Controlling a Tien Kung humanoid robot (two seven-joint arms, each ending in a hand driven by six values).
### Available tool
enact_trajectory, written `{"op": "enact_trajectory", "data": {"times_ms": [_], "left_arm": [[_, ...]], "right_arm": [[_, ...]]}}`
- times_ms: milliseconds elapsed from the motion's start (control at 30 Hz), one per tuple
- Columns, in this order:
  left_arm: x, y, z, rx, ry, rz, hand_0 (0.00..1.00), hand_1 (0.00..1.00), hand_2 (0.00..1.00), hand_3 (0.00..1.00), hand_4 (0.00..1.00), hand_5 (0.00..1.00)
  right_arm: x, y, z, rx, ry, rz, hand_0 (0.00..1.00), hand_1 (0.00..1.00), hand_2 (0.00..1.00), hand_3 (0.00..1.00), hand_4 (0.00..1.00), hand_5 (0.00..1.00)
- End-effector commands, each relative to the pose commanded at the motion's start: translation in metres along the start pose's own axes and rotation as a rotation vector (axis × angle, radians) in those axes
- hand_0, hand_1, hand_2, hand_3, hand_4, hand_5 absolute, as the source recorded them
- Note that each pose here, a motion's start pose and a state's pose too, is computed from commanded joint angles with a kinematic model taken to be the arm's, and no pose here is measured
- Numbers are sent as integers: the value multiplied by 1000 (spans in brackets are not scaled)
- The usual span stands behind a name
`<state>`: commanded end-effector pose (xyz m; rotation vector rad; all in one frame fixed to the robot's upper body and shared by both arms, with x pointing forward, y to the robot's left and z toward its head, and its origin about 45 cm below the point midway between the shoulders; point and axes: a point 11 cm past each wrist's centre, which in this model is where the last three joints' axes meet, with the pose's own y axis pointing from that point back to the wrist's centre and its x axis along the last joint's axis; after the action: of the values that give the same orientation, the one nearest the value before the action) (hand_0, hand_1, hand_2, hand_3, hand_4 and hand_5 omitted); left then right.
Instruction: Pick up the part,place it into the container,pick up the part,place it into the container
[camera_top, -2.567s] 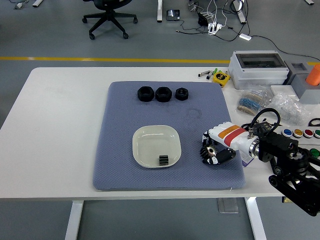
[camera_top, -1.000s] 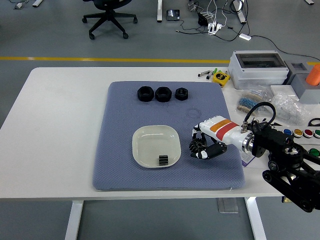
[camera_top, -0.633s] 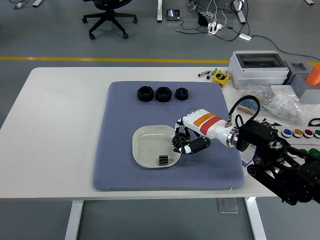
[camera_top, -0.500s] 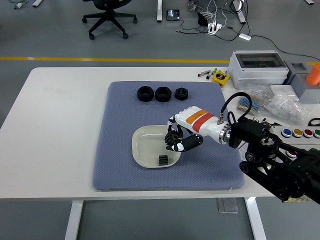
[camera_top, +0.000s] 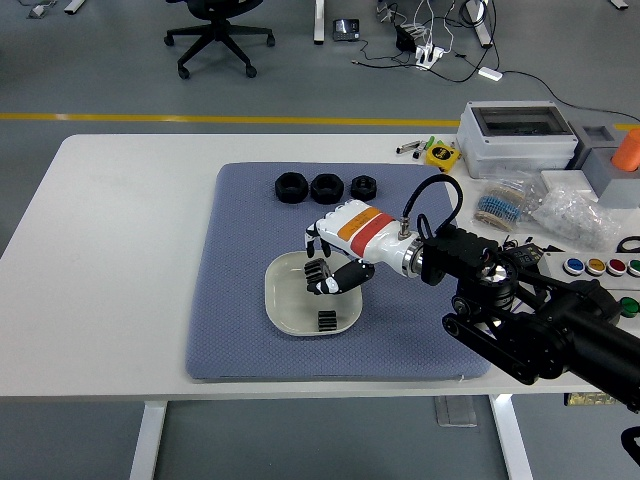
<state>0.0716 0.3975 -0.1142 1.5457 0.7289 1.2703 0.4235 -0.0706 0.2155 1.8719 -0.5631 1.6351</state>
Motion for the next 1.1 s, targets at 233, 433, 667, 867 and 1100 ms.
{"op": "enact_trajectory", "data": {"times_ms": [233, 433, 667, 867, 1100], "left_arm": [[0, 0, -2, 5, -8, 0, 741, 695, 646, 584, 642, 620], [0, 0, -2, 4, -7, 0, 741, 694, 647, 584, 641, 619], [1, 0, 0, -2, -4, 1, 741, 695, 648, 584, 642, 619], [0, 0, 4, -9, 4, 1, 741, 694, 647, 584, 641, 618], [0, 0, 8, -16, 14, 3, 742, 698, 647, 584, 641, 618]], "right_arm": [[4, -3, -3, 5, 15, 16, 297, 506, 724, 790, 998, 664], [9, 3, 5, -27, -6, 62, 302, 502, 729, 781, 998, 661], [12, 15, 25, -85, -55, 102, 292, 493, 713, 763, 998, 646], [10, 36, 50, -161, -110, 142, 281, 484, 690, 672, 998, 622], [15, 93, 111, -372, -87, 299, 257, 447, 649, 556, 933, 501]]}}
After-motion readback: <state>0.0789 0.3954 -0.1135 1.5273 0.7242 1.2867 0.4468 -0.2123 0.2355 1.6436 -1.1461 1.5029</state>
